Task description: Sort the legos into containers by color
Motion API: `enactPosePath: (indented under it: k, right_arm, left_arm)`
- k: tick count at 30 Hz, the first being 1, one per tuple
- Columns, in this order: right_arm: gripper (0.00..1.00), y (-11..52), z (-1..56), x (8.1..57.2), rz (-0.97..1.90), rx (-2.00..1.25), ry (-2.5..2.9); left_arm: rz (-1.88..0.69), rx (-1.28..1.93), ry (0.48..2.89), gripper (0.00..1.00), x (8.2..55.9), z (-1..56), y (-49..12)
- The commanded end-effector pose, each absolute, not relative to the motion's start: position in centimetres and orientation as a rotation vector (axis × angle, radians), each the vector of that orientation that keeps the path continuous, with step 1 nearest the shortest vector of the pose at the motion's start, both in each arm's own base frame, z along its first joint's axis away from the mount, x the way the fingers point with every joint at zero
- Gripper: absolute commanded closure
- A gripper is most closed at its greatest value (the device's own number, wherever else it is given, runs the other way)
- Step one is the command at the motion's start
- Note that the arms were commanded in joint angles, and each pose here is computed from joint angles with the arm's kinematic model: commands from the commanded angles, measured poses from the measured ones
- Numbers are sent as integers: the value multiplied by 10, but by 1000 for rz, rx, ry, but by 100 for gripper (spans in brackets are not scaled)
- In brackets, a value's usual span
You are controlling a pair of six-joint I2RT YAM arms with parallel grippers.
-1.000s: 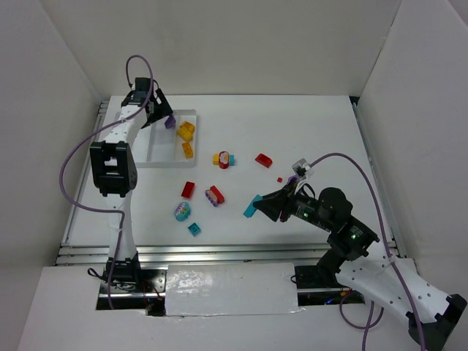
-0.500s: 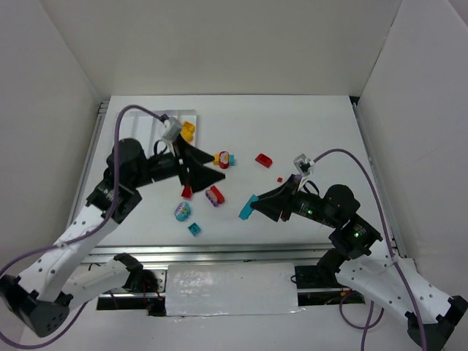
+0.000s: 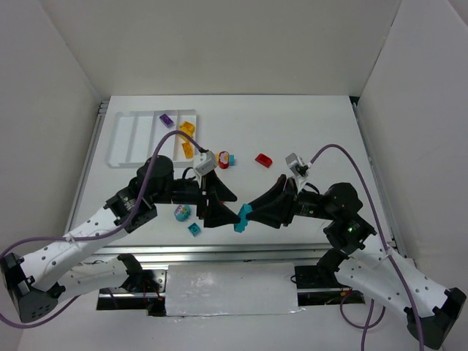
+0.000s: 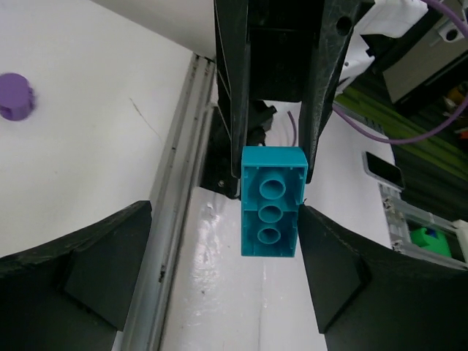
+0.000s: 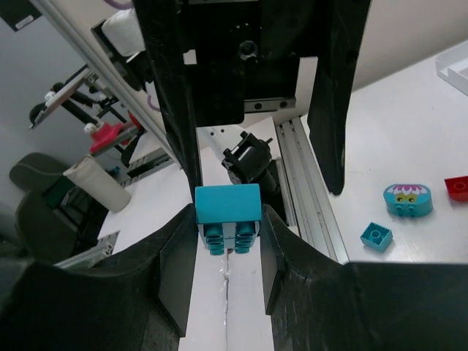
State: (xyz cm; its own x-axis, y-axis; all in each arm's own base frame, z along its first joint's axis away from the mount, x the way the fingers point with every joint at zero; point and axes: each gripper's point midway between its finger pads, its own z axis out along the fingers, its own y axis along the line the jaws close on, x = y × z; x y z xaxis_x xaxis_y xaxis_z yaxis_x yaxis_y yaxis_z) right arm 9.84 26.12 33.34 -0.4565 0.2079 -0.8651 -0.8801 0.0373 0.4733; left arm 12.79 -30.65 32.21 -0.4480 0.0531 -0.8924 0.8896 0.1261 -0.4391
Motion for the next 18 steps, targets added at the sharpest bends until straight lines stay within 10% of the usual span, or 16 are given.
enactPosePath:
  k: [1,9,18]
  right_arm:
    - [100,261,366,89,1577,-800,1272]
    - [100,263,359,111,1502,-703,1308]
    - [100,258,357,118,1444,-664,1313]
  left_arm:
    - [-1436,998,1596,11,121,328,-318]
    - [-1531,1075,1535,69,107,338,-327]
    - [-1566,1048,1518,26,103,346,-326]
